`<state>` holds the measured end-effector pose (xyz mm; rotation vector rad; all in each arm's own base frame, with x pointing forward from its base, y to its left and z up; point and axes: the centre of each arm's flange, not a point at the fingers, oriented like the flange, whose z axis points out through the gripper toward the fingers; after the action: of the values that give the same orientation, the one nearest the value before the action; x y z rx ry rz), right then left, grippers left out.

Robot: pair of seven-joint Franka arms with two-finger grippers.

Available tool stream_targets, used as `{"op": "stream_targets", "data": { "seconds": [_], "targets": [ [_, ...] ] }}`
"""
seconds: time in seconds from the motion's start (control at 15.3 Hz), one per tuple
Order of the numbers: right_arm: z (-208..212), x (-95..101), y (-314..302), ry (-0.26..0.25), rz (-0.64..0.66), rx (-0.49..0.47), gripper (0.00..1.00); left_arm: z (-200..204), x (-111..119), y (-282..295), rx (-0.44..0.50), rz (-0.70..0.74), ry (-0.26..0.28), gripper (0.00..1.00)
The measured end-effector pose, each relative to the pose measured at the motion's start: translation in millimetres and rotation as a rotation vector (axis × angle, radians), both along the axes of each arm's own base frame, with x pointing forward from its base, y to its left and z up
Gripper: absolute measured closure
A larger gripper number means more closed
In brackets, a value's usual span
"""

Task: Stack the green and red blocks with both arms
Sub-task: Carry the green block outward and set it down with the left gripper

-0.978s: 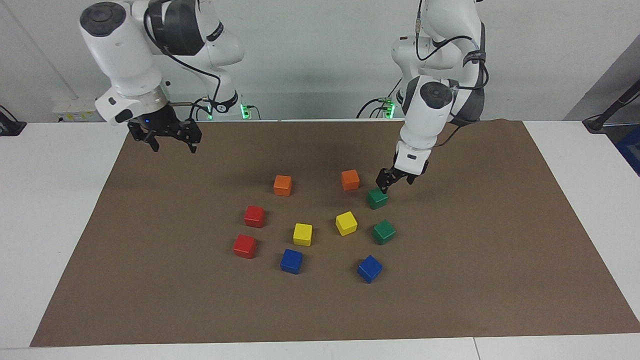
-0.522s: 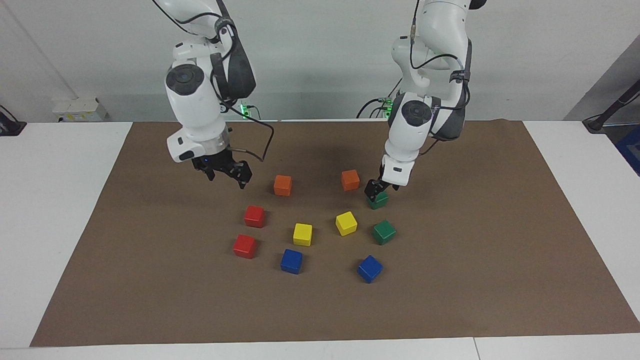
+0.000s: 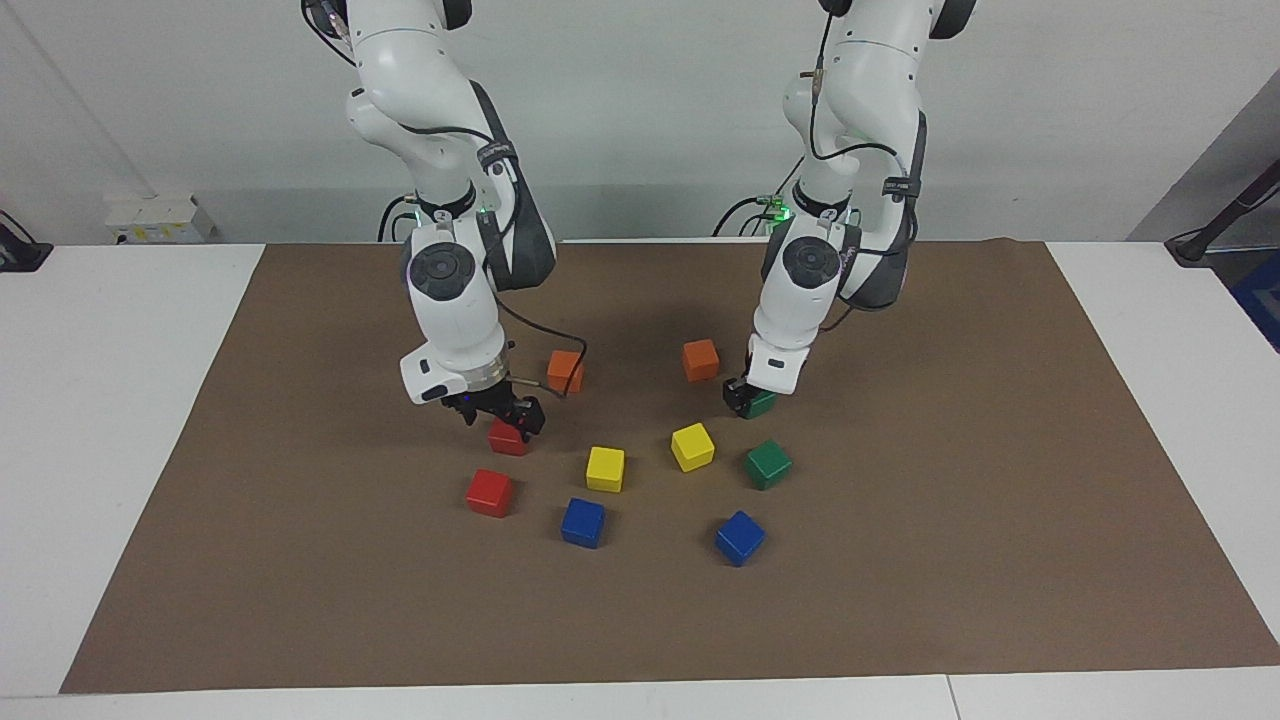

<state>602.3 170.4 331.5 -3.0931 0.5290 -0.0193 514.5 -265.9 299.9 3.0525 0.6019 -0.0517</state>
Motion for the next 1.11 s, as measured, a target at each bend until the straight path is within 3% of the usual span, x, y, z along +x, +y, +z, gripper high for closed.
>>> {"op": "stream_targets", "data": {
  "seconds": [0.13, 0.26, 0.46, 0.59, 0.65, 0.78, 0.98, 1.11],
  "targets": [
    [-5.7, -0.8, -0.4, 0.005, 0.028, -0.003, 0.0, 2.2, -0.1, 10.3, 0.024, -0.024, 0.033, 0.45],
    [-9.3, -1.7, -0.4, -0.001, 0.037, -0.002, 0.0, 18.7, 15.7, 53.9, 0.032, -0.103, 0.045, 0.45],
    [-17.0, -5.1, 7.2, -0.01, 0.054, -0.002, 0.0, 56.8, 52.8, 163.3, 0.016, -0.25, 0.027, 0.45],
    [-22.3, -6.3, 10.4, -0.013, 0.06, -0.003, 0.0, 66.9, 64.7, 215.4, 0.01, -0.336, -0.001, 0.45],
    [-24.7, -7.0, 10.7, -0.011, 0.065, -0.004, 0.07, 66.3, 67.6, 231.2, 0.009, -0.373, -0.014, 0.45],
    [-27.6, -7.4, 10.2, -0.016, 0.081, -0.004, 0.1, 57.0, 73.5, 251.2, 0.011, -0.431, -0.034, 0.45],
    [-34.9, -10.6, 8.5, -0.025, 0.085, -0.003, 0.4, 33.1, 83.6, 262.4, 0.055, -0.523, -0.022, 0.45],
    [-34.7, -11.1, 8.4, -0.028, 0.085, -0.002, 0.45, 22.6, 88.5, 265.0, 0.064, -0.543, -0.018, 0.45]
  ]
}}
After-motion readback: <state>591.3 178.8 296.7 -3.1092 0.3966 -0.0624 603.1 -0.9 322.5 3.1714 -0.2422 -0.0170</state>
